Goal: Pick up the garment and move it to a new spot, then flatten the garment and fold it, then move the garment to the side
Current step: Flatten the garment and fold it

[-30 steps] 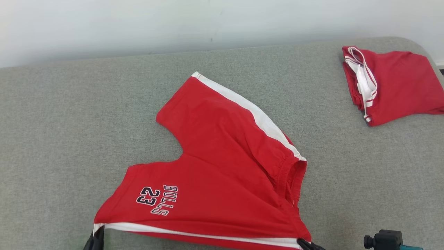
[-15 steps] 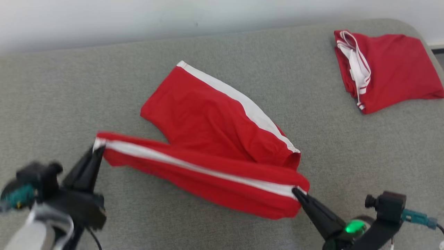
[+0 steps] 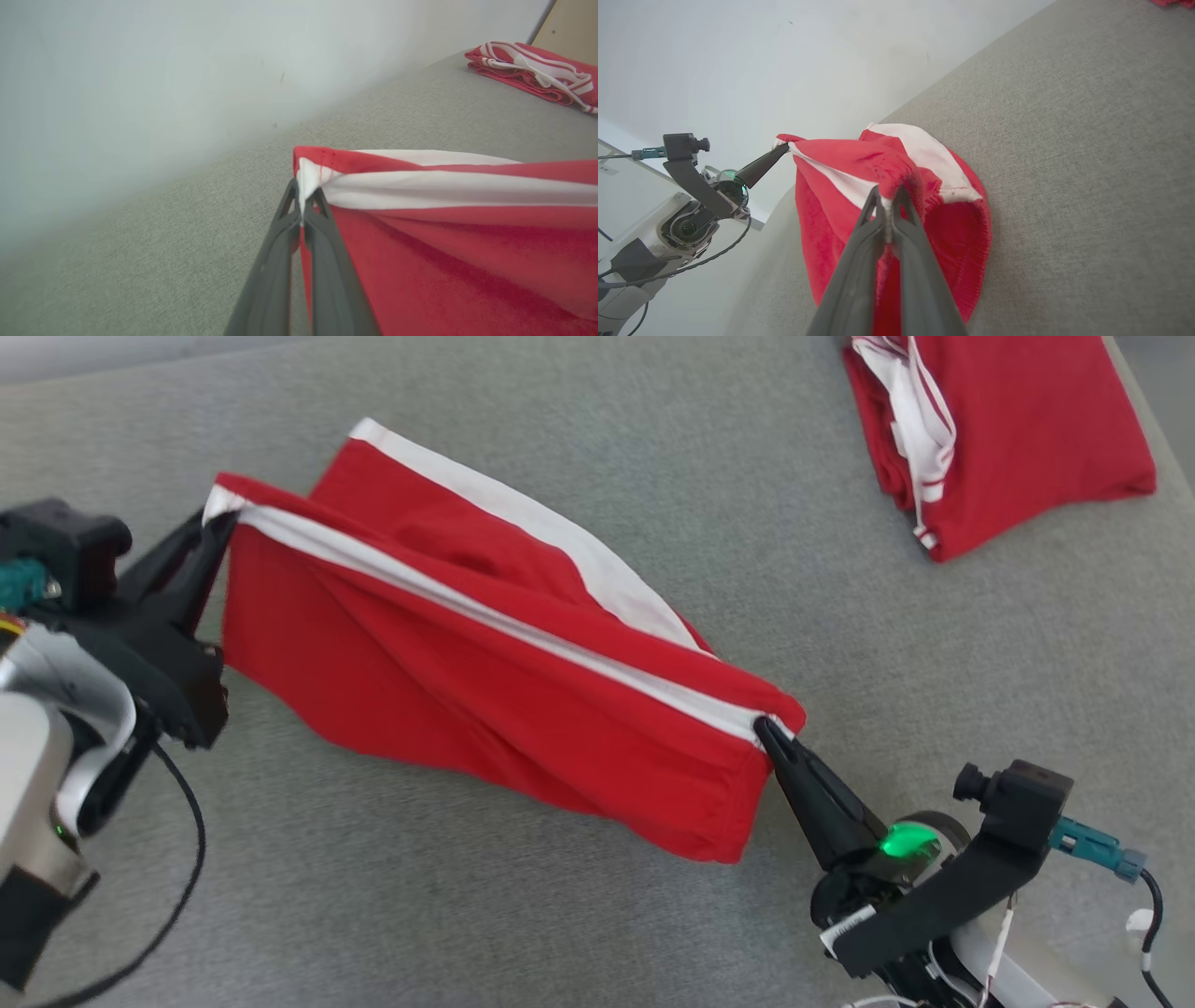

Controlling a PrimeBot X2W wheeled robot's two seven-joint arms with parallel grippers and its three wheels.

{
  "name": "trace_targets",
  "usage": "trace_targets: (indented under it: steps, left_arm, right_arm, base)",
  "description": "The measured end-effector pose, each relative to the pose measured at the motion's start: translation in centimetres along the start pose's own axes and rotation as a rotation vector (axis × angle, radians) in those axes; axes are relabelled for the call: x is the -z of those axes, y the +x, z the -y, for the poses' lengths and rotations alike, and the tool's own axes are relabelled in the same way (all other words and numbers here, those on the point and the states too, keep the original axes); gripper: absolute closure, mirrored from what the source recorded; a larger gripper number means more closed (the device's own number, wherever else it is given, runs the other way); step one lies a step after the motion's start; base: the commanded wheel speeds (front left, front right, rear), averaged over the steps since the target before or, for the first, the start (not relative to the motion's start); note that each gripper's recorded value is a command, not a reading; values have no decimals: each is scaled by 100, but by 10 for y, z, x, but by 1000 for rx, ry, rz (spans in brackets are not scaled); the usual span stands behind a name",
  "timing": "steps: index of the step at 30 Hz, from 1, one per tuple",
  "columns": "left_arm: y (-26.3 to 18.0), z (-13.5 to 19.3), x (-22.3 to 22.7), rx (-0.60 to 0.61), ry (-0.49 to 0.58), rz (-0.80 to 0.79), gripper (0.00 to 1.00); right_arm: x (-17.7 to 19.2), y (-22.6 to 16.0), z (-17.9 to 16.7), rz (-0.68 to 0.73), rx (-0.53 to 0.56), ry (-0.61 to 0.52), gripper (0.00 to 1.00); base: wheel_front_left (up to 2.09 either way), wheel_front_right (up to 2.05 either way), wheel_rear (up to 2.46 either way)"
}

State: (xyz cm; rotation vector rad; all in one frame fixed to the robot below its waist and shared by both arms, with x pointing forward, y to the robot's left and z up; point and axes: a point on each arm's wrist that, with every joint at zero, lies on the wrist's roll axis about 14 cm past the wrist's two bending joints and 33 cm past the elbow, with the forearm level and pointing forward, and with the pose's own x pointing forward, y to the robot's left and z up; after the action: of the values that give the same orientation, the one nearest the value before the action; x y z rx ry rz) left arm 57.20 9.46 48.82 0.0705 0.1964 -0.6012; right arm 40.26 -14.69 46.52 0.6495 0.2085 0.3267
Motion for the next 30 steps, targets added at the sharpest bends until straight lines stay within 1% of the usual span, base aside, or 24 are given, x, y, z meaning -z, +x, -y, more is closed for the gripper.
trace_targets:
  steps: [9, 15, 19, 20, 21, 22, 23, 27, 30]
  left_arm:
    - [59, 2, 15, 57, 37, -75, 100]
    - [84, 9, 31, 90, 42, -114, 100]
    - [93, 11, 36, 96, 37, -111, 100]
    - [95, 11, 37, 95, 35, -114, 100]
    - [95, 12, 37, 97, 41, -111, 78]
    - [96, 12, 36, 96, 44, -98, 50]
    - [96, 11, 34, 94, 46, -90, 0]
    - [93, 11, 20, 88, 45, -31, 0]
    - [88, 13, 7, 84, 32, 12, 0]
  right_arm:
    - [-13, 11, 18, 80, 72, -22, 100]
    - [-8, 12, 31, 67, 114, -60, 100]
    - [-3, 12, 38, 55, 136, -59, 100]
    - [-2, 12, 39, 49, 139, -60, 94]
    - [-1, 13, 40, 45, 139, -62, 13]
    - [-1, 13, 40, 44, 138, -66, 0]
    - [-1, 13, 39, 45, 136, -70, 0]
    - [-18, 10, 40, 89, 137, -113, 0]
    - [-31, 0, 40, 129, 150, -139, 0]
  base:
    - [0, 0, 0]
    - [0, 0, 0]
    - [0, 0, 0]
    - [0, 0, 0]
    - [0, 0, 0]
    - [0, 0, 0]
    - [0, 0, 0]
    - [0, 0, 0]
    - [0, 0, 0]
